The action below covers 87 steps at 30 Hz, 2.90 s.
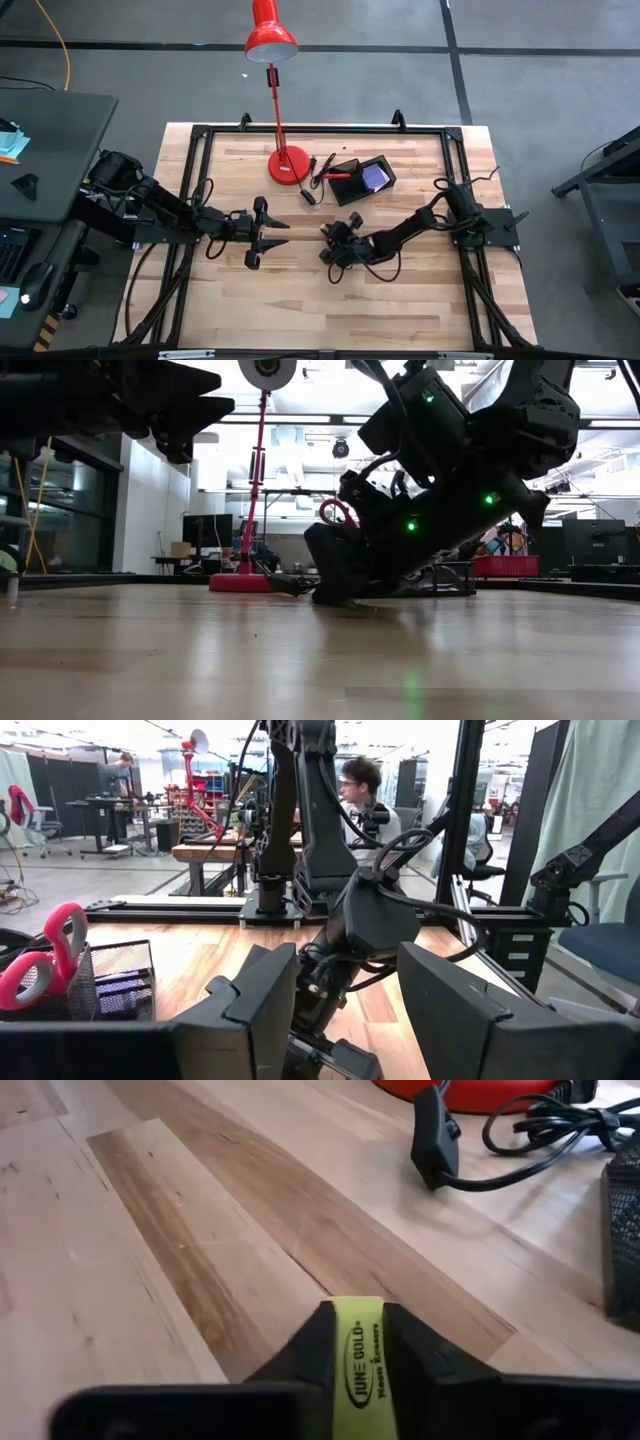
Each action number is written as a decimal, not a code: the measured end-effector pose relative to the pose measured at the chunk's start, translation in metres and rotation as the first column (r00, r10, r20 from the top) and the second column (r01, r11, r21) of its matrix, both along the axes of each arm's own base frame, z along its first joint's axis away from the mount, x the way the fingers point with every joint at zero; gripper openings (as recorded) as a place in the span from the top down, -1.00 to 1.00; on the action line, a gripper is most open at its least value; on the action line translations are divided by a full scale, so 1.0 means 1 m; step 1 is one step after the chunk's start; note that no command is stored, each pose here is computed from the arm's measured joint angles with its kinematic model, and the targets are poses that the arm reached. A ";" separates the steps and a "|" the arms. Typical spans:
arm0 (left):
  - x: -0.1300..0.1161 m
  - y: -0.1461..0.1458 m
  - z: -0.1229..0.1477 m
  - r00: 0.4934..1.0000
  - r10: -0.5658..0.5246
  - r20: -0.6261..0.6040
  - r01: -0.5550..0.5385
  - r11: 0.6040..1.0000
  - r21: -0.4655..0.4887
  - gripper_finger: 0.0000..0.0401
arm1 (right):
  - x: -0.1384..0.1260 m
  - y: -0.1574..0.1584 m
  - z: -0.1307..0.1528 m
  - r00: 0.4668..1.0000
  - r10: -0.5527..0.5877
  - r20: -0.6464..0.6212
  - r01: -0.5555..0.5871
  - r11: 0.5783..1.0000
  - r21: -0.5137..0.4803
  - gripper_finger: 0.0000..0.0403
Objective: Pick and place office supplies into organizer
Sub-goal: Put the yellow eraser into the black desk organizer
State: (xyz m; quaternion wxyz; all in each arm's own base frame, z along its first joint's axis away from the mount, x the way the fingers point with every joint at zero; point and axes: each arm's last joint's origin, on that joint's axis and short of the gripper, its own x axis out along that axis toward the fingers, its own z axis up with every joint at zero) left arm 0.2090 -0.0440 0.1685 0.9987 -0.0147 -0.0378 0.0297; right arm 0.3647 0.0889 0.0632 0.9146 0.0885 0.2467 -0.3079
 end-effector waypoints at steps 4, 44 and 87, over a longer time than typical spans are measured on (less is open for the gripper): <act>0.000 0.000 0.000 1.000 0.000 0.000 0.000 1.000 0.000 0.16 | 0.000 0.000 0.000 1.000 0.007 -0.009 -0.007 1.000 -0.012 0.86; 0.000 0.000 -0.001 1.000 0.000 -0.008 0.000 1.000 0.005 0.16 | -0.025 -0.006 0.085 0.989 0.083 -0.119 -0.086 0.996 -0.016 0.84; 0.000 0.000 -0.001 1.000 0.001 -0.008 0.000 1.000 0.004 0.16 | -0.044 -0.139 0.109 0.955 -0.008 -0.296 0.074 0.974 0.213 0.45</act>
